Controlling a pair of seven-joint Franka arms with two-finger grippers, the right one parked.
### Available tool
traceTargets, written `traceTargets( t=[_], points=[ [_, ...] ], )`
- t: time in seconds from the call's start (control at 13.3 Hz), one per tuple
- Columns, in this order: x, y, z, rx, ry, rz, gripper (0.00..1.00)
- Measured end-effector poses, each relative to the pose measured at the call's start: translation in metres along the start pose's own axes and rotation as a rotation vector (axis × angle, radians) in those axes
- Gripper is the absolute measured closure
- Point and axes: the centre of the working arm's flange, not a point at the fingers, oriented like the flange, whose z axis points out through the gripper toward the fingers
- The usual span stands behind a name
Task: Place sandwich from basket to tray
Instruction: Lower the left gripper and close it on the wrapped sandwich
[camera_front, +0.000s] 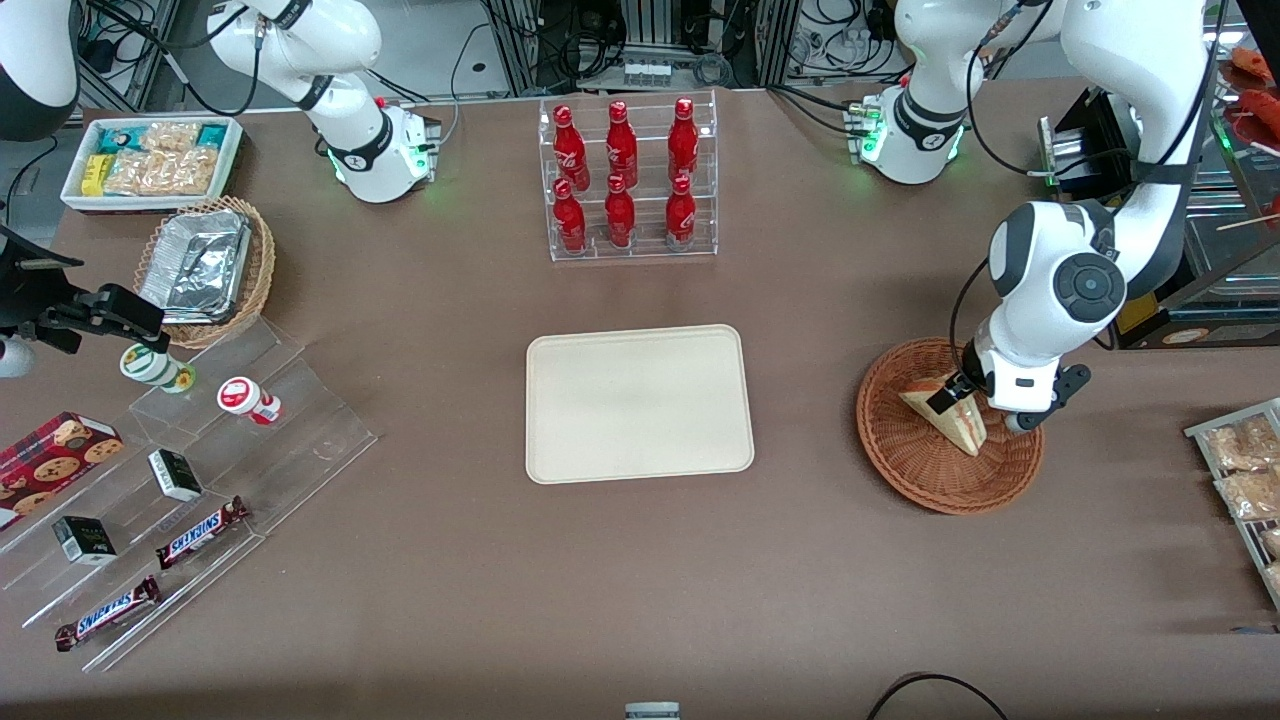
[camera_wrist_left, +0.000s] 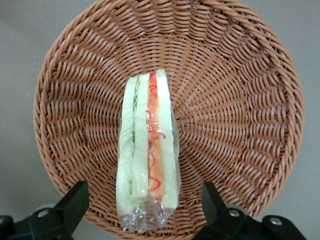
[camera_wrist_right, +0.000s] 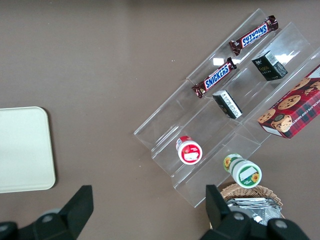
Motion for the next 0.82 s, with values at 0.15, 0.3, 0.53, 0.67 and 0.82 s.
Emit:
traceTargets(
  t=[0.15,0.3,0.53,0.67,0.82],
  points=[
    [0.002,0.001,0.008,-0.008,0.002,-0.011,0.0],
    [0.003,0.002,0.019,-0.013,0.0,-0.018,0.0],
    [0.004,0.002,0.032,-0.01,-0.01,-0.022,0.0],
    [0.004,0.001,0.035,-0.005,-0.015,-0.029,0.15],
    [0.003,0.0,0.037,0.002,-0.022,-0.033,0.37]
  ],
)
